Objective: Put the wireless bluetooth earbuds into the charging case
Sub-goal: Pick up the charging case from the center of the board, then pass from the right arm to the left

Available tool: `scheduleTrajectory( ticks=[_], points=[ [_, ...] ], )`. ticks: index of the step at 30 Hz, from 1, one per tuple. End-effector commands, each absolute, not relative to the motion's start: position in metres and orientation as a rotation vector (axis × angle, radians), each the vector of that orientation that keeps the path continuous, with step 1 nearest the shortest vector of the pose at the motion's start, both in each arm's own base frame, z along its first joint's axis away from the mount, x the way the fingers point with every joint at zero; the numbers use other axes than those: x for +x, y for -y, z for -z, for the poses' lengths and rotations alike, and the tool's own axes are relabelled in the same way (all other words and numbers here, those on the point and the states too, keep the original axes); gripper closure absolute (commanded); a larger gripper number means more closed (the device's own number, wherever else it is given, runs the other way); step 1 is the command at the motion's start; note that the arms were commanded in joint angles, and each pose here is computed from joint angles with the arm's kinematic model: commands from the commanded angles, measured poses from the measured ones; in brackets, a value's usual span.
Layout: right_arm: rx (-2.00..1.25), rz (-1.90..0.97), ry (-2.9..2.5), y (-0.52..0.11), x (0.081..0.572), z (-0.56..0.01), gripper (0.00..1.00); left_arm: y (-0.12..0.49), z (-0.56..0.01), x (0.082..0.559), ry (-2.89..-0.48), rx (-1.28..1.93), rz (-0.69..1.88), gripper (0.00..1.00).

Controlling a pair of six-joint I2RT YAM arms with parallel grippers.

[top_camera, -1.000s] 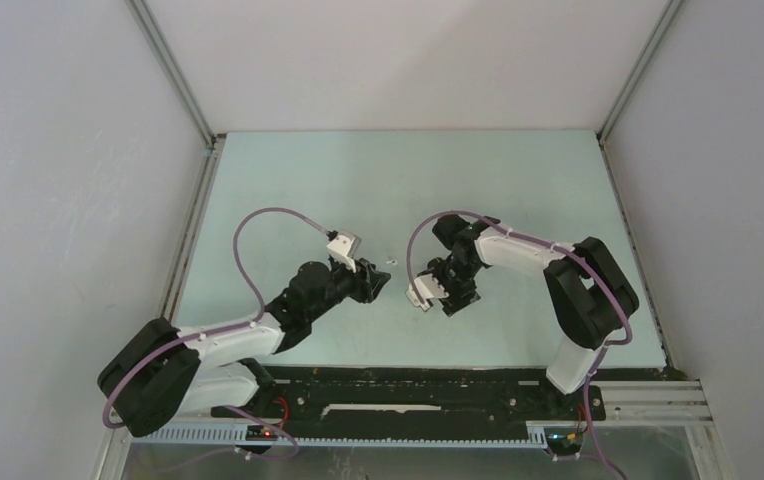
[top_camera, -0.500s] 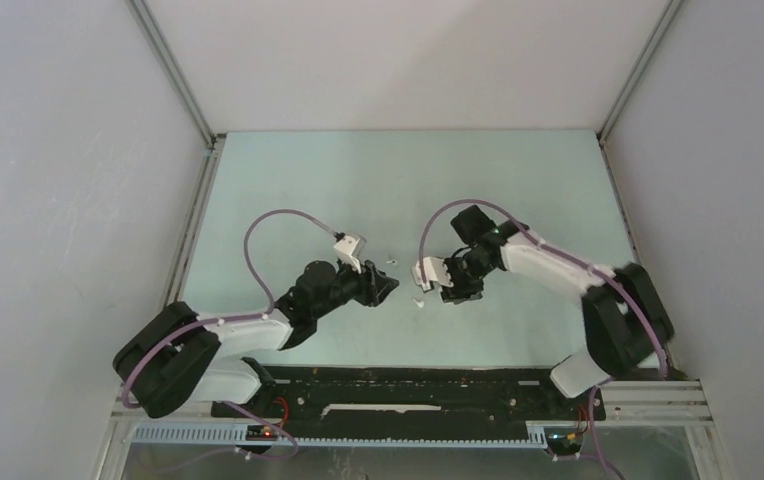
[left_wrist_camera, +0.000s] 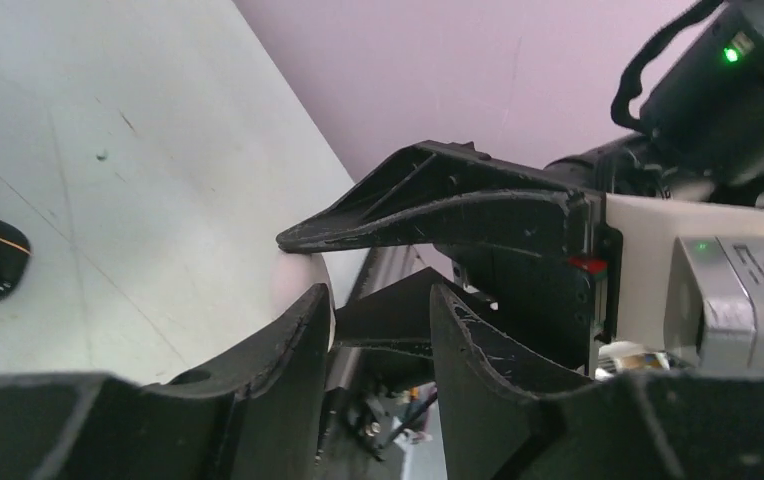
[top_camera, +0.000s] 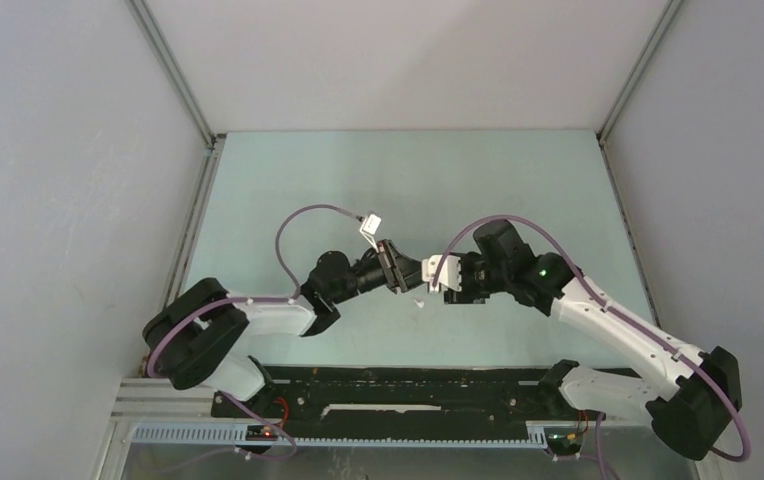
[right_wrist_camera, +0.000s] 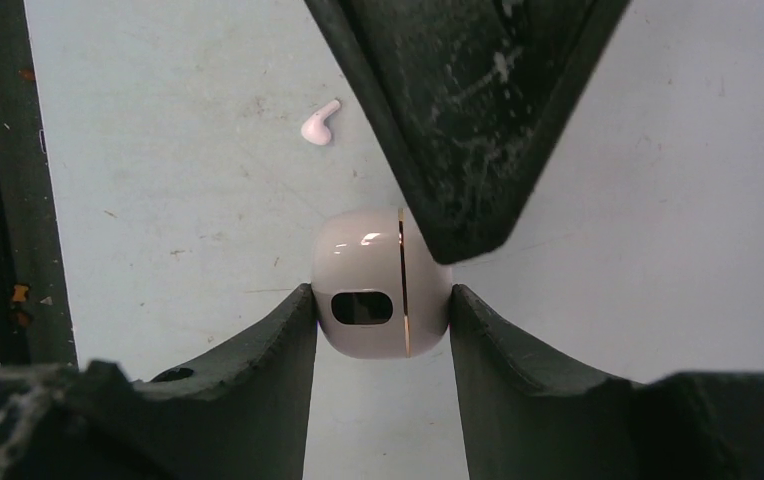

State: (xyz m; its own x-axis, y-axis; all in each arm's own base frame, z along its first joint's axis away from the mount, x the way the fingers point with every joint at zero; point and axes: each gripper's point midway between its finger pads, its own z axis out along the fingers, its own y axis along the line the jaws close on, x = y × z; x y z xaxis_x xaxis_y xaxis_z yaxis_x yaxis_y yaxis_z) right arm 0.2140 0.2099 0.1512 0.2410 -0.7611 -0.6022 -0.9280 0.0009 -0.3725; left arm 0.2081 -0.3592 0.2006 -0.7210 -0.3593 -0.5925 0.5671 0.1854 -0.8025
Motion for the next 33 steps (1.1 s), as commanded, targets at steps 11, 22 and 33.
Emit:
scheduleTrajectory(
  ticks=[11,22,33],
  points=[
    [-1.65,-0.23,-1.541,-0.21,0.217,-0.185,0.68,0.379,-0.203,0.199,-1.89,0.177,1.613,0.51],
    [-1.646,-0.303,-1.522,-0.218,0.209,-0.196,0.67,0.395,-0.2,0.193,-1.897,0.199,1.695,0.55],
    [-1.654,-0.351,-1.517,-0.223,0.203,-0.198,0.67,0.401,-0.199,0.191,-1.893,0.222,1.727,0.64]
  ],
)
